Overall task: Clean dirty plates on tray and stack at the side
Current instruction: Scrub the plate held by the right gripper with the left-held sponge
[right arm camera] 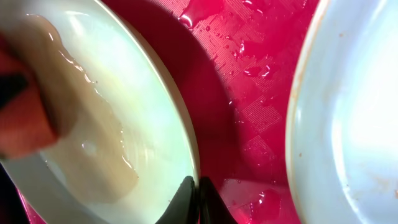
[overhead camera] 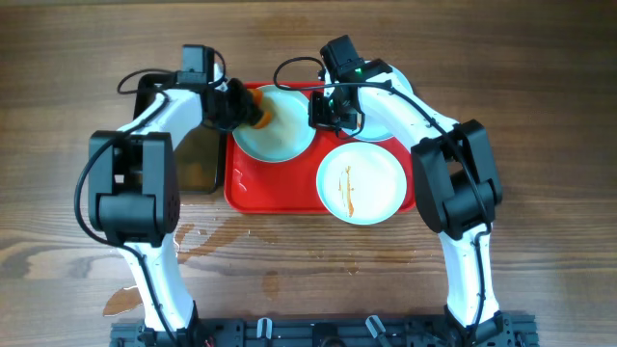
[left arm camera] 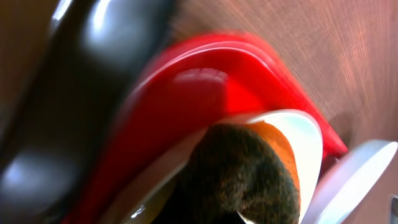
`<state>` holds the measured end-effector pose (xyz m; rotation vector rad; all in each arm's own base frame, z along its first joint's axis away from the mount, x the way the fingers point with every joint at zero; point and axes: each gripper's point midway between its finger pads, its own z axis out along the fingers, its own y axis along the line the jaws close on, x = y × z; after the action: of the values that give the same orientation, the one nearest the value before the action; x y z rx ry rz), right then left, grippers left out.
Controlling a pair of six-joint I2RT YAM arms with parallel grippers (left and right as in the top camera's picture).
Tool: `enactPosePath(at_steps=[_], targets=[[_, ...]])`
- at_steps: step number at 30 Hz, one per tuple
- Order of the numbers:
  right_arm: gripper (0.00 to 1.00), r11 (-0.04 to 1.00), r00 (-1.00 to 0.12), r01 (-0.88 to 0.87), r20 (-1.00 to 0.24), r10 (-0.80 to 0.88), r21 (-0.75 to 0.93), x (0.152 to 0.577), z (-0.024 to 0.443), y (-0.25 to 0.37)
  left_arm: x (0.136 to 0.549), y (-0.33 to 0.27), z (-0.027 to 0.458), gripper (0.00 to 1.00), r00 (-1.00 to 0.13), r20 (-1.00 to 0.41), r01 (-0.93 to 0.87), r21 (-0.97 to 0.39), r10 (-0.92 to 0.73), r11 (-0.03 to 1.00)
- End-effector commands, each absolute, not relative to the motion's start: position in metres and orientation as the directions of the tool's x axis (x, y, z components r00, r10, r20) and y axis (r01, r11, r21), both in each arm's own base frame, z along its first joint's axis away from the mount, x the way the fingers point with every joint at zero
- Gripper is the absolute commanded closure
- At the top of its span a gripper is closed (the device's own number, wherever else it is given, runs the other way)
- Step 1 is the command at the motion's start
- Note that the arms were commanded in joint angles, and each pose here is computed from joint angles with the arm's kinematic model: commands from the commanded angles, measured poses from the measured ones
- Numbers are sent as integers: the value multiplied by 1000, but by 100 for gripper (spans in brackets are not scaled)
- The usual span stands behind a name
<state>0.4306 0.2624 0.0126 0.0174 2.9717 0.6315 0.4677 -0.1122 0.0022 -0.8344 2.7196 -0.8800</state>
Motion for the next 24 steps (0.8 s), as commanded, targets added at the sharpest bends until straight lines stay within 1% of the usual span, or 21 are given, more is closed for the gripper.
enactPosePath(at_steps=[1,4,6,7,9,14,18,19,21,22,23,24], targets=[[96,912,-996,-18,-89,20,410,428,6,265,412,-129,-43,96,-816,268,-571,-516,-513,638],[96,913,-996,-17,-87,20,409,428,5,265,396,-164,-31,96,-872,314,-489,-591,-375,642],[96,913,-996,-18,-87,20,408,428,5,265,388,-183,-24,96,-903,310,-430,-632,-299,645],[96,913,-996,-17,-86,20,408,428,6,265,388,-185,-18,96,-910,299,-414,-640,-287,647],[95,913,-996,-17,-85,20,408,427,5,265,395,-180,-5,96,-916,270,-401,-657,-297,639],[96,913,-996,-16,-84,20,408,427,6,265,423,-143,51,96,-913,141,-361,-715,-382,599],[96,911,-996,-19,-88,19,413,428,6,266,435,-116,87,96,-901,25,-313,-728,-432,610],[96,910,-996,-20,-91,20,414,429,6,266,437,-112,93,96,-897,5,-308,-725,-443,616],[94,908,-994,-24,-103,21,419,432,7,267,438,-93,113,96,-870,-78,-309,-685,-487,660],[95,907,-994,-23,-107,25,421,433,7,268,437,-82,120,96,-850,-126,-323,-643,-512,694],[94,906,-994,-22,-109,27,423,433,8,269,434,-61,127,96,-814,-196,-363,-562,-546,743],[94,907,-994,-23,-110,26,421,433,7,269,430,-50,130,96,-796,-229,-390,-514,-560,764]])
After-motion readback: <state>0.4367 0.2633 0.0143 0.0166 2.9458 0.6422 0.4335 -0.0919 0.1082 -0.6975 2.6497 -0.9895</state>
